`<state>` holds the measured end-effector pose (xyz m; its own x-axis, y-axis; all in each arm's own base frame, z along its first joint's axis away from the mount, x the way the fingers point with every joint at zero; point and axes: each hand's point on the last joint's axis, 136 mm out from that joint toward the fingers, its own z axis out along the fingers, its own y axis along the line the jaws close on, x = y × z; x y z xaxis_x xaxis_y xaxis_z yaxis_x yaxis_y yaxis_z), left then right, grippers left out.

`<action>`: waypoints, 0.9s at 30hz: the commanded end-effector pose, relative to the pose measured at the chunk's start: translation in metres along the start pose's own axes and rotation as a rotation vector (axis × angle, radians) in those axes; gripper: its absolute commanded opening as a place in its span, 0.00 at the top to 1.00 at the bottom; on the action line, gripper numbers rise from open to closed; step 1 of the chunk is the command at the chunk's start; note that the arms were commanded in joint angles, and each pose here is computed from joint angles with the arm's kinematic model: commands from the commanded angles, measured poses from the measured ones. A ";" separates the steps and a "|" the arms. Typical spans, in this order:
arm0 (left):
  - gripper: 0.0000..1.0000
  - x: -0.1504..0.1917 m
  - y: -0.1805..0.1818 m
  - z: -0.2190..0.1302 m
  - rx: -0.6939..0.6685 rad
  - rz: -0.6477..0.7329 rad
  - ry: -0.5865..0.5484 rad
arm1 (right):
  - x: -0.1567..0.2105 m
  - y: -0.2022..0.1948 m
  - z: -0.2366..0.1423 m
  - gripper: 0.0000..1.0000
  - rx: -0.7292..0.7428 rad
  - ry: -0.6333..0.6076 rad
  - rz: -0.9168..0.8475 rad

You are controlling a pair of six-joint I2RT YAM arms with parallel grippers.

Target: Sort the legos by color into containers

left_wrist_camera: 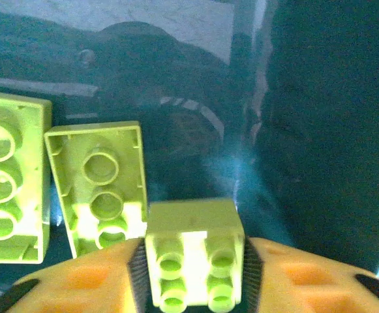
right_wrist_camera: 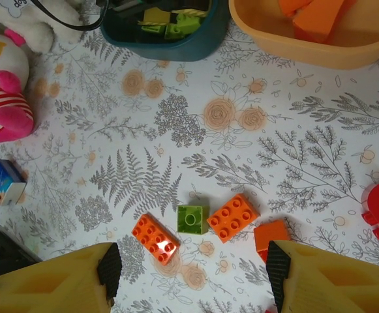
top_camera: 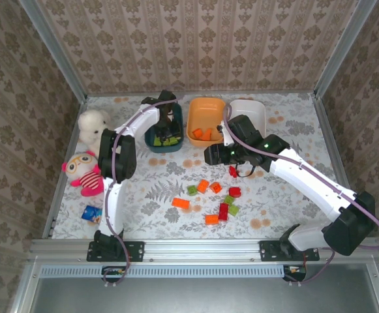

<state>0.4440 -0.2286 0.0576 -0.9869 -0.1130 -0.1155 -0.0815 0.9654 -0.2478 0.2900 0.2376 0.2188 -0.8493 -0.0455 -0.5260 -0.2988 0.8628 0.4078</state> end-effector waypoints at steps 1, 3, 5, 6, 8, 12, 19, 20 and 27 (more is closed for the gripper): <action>0.48 0.000 -0.009 -0.027 0.027 0.003 -0.030 | -0.001 -0.001 0.004 0.36 0.001 0.008 0.000; 0.45 -0.003 -0.011 -0.036 0.035 0.006 -0.051 | 0.000 -0.003 0.004 0.35 0.010 0.012 -0.010; 0.42 -0.006 -0.013 -0.046 0.041 0.005 -0.073 | 0.001 -0.004 0.004 0.35 0.016 0.012 -0.029; 0.42 -0.007 -0.015 -0.052 0.048 0.004 -0.084 | 0.002 -0.005 0.003 0.35 0.019 0.012 -0.040; 0.42 -0.010 -0.016 -0.064 0.060 -0.008 -0.110 | 0.005 -0.003 0.003 0.35 0.016 0.017 -0.078; 0.40 -0.015 -0.015 -0.110 0.084 -0.042 -0.223 | 0.021 0.015 0.007 0.35 -0.031 0.034 -0.292; 0.40 0.028 0.012 -0.171 0.223 -0.139 -0.361 | 0.094 0.056 0.045 0.32 -0.137 0.240 -0.753; 0.40 0.040 0.018 -0.178 0.237 -0.134 -0.372 | 0.105 0.060 0.053 0.31 -0.142 0.278 -0.798; 0.37 0.129 0.079 -0.208 0.245 -0.184 -0.460 | 0.135 0.068 0.105 0.26 -0.133 0.439 -0.889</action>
<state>0.3059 -0.1349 0.2208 -0.8221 -0.3643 -0.4375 -0.1221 0.8634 -0.4894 0.1962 0.3318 0.0980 -0.4384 -0.8128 -0.3836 -0.8961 0.4284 0.1164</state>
